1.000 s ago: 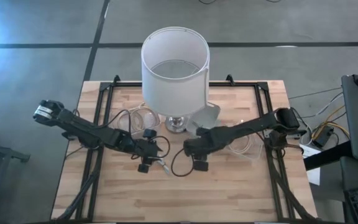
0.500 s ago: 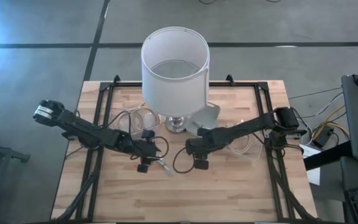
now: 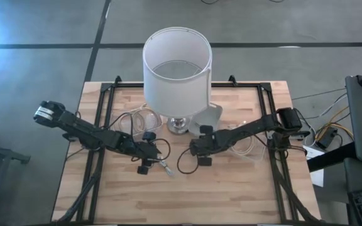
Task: Pick & Place USB Port
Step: Put the right blue charger cable into the gray bin
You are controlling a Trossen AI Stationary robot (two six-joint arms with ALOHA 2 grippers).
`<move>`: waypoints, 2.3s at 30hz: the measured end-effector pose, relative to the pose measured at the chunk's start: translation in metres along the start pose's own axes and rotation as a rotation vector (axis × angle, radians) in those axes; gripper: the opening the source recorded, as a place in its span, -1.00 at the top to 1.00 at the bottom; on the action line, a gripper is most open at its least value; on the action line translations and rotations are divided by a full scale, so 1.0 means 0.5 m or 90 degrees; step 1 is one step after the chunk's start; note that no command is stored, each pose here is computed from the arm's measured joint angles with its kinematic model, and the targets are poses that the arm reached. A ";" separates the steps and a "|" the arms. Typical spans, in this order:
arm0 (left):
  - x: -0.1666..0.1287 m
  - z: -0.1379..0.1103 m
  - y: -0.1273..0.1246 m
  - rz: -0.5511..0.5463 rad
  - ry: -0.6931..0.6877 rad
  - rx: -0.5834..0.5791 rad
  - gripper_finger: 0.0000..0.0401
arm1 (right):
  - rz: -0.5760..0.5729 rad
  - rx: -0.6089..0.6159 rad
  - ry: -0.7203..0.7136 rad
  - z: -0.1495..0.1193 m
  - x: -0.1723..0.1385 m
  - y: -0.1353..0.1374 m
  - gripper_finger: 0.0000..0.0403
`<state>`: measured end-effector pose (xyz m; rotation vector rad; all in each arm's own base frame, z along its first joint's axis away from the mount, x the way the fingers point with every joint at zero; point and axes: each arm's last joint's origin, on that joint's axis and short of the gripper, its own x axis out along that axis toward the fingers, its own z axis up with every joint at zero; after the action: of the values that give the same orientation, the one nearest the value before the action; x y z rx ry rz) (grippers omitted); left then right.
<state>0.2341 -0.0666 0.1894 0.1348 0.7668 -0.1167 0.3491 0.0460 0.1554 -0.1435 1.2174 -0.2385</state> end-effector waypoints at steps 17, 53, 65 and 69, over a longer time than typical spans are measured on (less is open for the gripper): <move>0.000 0.000 0.000 0.000 0.000 0.001 0.07 | 0.028 0.020 -0.014 -0.027 0.036 -0.006 0.46; 0.000 0.001 0.000 0.000 -0.002 -0.011 0.07 | 0.035 -0.015 0.083 0.056 -0.109 -0.043 0.93; 0.000 0.001 0.000 0.000 -0.002 -0.013 0.07 | -0.156 -0.069 0.086 0.055 -0.123 -0.095 0.93; 0.000 0.001 0.000 0.000 -0.002 -0.015 0.07 | -0.166 -0.052 0.109 0.036 -0.085 -0.124 0.94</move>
<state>0.2343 -0.0665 0.1897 0.1130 0.7645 -0.1077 0.3460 -0.0032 0.2147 -0.3598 1.3786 -0.4346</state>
